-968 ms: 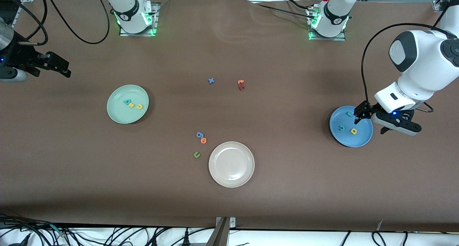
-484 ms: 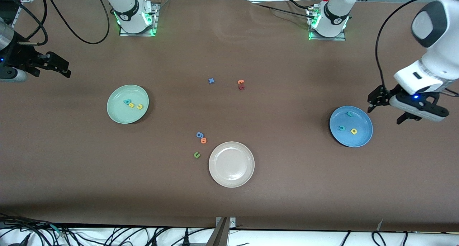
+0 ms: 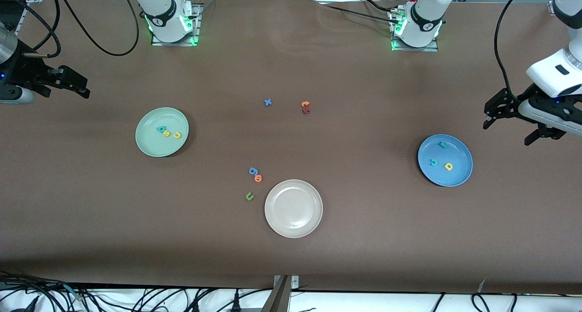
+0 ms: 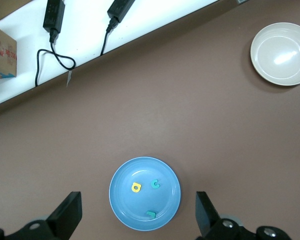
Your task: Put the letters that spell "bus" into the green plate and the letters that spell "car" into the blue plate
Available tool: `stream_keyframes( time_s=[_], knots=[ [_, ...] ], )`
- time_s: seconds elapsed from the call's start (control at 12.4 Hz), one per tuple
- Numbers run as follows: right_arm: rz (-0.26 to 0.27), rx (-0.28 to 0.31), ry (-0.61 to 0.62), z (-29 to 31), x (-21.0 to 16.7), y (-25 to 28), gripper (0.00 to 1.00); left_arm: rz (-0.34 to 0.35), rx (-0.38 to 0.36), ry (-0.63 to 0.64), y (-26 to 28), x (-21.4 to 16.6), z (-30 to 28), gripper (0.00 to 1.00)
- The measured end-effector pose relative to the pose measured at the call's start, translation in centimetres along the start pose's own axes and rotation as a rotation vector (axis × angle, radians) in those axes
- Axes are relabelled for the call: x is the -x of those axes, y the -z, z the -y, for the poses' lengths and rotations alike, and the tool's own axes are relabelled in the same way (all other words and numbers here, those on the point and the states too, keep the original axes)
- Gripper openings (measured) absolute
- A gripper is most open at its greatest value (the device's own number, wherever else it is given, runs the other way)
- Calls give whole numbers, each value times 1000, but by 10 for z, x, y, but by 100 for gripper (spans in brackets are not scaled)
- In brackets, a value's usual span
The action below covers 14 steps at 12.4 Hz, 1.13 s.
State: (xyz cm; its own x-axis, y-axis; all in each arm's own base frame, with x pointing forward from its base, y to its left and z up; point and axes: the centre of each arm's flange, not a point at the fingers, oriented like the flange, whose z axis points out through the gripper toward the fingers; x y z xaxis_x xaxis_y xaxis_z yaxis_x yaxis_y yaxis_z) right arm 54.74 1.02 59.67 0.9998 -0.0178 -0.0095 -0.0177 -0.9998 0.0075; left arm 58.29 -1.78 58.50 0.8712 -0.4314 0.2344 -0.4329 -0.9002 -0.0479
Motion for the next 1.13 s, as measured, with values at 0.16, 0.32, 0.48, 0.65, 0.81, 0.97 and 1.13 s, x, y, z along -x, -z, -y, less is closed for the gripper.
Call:
stream_keyframes(
  time_s=[0.16,0.32,0.48,0.65,0.81,0.97,1.13],
  knots=[
    [0,0,0,0,0,0,100,7,2,-6,4,-1,-3,100],
    [0,0,0,0,0,0,100,12,-4,-7,9,0,-1,100],
    [0,0,0,0,0,0,100,17,-2,-14,21,3,-7,100],
    [0,0,-1,0,0,0,100,34,7,-16,35,11,-12,100],
    [0,0,-1,0,0,0,100,63,6,-18,41,18,-12,100],
    [0,0,-1,0,0,0,100,86,-13,-31,39,19,-13,100],
    [0,0,-1,0,0,0,100,86,-13,-35,39,18,-15,100]
  ],
)
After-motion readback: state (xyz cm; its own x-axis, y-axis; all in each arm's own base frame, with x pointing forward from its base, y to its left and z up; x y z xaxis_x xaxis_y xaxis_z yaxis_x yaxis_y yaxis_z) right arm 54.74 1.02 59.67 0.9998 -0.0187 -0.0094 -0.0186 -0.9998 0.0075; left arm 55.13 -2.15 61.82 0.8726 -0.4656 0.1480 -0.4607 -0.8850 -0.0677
